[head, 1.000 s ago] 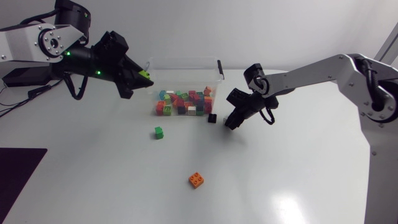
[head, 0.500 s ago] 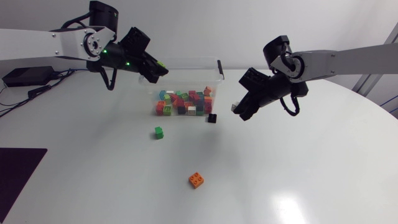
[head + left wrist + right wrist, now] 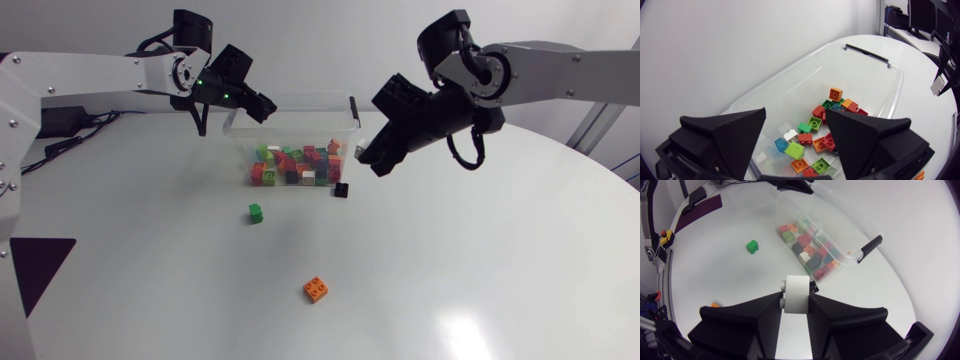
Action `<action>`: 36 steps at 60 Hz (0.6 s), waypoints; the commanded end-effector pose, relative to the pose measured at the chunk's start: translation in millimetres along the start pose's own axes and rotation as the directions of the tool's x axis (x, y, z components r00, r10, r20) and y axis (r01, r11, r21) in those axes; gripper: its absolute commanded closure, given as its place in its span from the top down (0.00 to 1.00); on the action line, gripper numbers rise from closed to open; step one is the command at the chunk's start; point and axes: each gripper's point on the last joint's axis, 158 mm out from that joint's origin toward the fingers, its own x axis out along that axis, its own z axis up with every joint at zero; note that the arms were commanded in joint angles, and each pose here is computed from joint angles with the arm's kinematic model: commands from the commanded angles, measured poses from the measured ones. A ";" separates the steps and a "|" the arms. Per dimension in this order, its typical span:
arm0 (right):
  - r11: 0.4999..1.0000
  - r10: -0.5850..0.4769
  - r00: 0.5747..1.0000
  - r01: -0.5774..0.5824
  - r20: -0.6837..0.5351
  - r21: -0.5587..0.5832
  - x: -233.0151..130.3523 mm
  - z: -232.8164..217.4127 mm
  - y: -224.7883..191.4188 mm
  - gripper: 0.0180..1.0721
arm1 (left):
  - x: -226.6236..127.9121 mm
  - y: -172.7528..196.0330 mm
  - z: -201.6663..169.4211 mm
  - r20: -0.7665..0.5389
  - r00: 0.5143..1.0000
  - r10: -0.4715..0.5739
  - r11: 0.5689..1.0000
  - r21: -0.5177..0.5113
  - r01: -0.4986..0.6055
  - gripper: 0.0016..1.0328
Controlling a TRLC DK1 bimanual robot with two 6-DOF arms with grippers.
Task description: Place the duplo bricks in the container
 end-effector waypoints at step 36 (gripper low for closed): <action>0.998 -0.038 0.980 0.029 0.193 0.050 38.6 126.6 -23.6 0.20 | -132.5 -41.1 -66.2 -0.030 1.000 -0.002 0.997 0.077 0.005 0.96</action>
